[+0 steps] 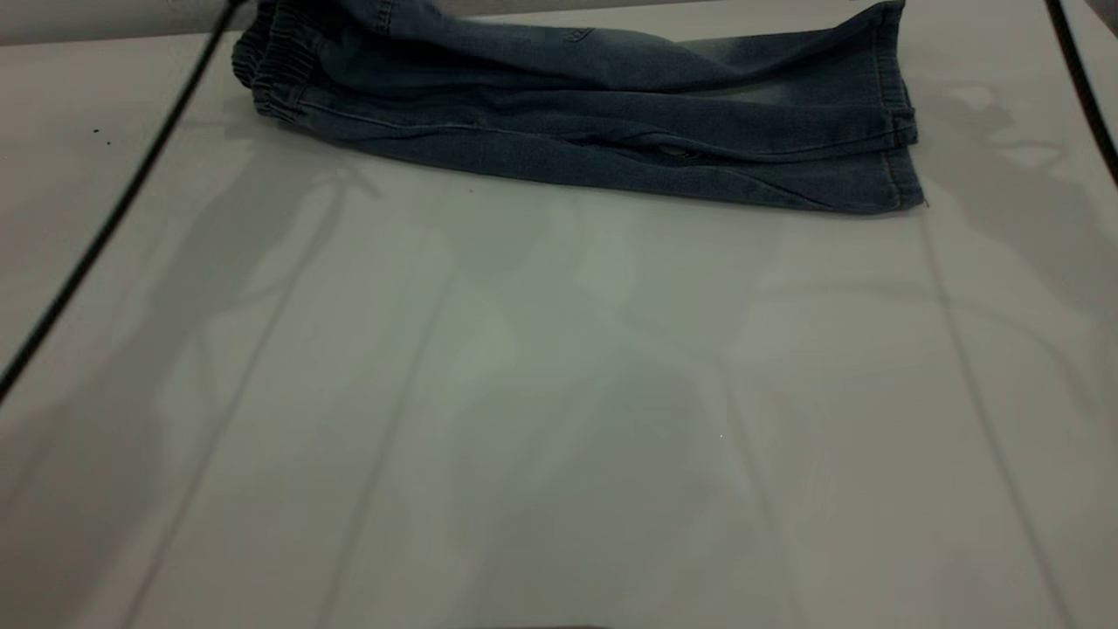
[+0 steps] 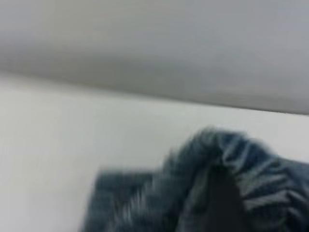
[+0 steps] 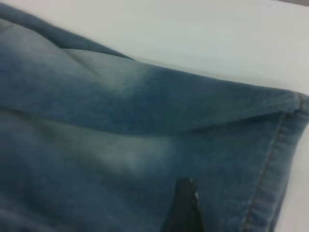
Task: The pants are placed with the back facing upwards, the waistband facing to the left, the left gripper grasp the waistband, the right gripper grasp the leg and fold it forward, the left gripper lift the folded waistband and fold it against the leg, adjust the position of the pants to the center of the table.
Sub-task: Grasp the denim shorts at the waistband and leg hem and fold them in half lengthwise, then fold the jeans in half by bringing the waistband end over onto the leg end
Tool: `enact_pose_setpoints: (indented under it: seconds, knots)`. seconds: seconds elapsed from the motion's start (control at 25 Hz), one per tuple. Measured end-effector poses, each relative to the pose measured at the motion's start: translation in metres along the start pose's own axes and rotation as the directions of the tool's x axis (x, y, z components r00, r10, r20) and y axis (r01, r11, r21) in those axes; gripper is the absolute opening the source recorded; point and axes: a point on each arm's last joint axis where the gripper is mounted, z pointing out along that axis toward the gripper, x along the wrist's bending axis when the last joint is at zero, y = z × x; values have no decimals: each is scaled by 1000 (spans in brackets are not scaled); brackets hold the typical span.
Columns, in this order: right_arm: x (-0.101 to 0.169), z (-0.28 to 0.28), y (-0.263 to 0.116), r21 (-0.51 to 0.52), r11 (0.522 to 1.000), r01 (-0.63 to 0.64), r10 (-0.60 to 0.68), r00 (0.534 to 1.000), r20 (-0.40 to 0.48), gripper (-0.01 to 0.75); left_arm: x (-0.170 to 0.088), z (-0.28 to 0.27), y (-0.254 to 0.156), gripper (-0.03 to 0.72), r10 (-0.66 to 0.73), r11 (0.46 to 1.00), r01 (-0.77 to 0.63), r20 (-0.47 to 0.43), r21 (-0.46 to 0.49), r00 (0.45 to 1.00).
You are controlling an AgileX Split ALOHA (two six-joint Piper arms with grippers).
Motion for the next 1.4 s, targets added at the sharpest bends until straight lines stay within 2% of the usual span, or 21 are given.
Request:
enact_pose_setpoints:
  seconds: [0.08, 0.2, 0.24, 0.32, 0.52, 0.64, 0.72, 0.92, 1.08, 1.24, 1.4]
  knots:
    - [6, -7, 4, 2, 1000, 12, -12, 1000, -20, 519, -3, 0, 2, 410, 165, 986, -164, 32, -21, 986]
    - [20, -13, 6, 23, 999, 37, -36, 997, -61, 520, -6, 0, 0, 426, 376, 927, -375, 63, -27, 924]
    - [27, -13, 4, 40, 998, 47, -44, 996, -81, 520, -6, -1, 1, 427, 409, 912, -409, 64, -14, 910]
    - [41, -13, 1, 71, 995, 72, -63, 991, -121, 520, -3, -5, 1, 427, 439, 894, -442, 51, 75, 897]
    - [81, -12, -4, 90, 986, 143, -124, 974, -190, 520, 8, -23, 1, 427, 449, 839, -418, -10, 348, 893]
    - [102, -11, -4, 65, 985, 161, -144, 967, -211, 520, 16, -28, -5, 427, 406, 817, -329, -68, 474, 911]
    - [113, -12, -5, 51, 986, 161, -146, 964, -222, 520, 21, -29, -1, 427, 360, 832, -265, -113, 487, 926]
    - [128, -13, -7, 50, 987, 152, -135, 958, -251, 521, 38, -29, 26, 427, 236, 895, -122, -224, 430, 946]
    - [131, -13, -8, 63, 990, 130, -108, 957, -269, 521, 49, -32, 39, 427, 163, 903, -28, -281, 429, 946]
    - [132, -14, -10, 84, 988, 132, -103, 953, -284, 521, 48, -33, 46, 427, 152, 882, -10, -266, 471, 952]
    - [133, -14, -11, 94, 987, 134, -101, 951, -290, 521, 40, -29, 48, 427, 154, 822, -29, -173, 569, 973]
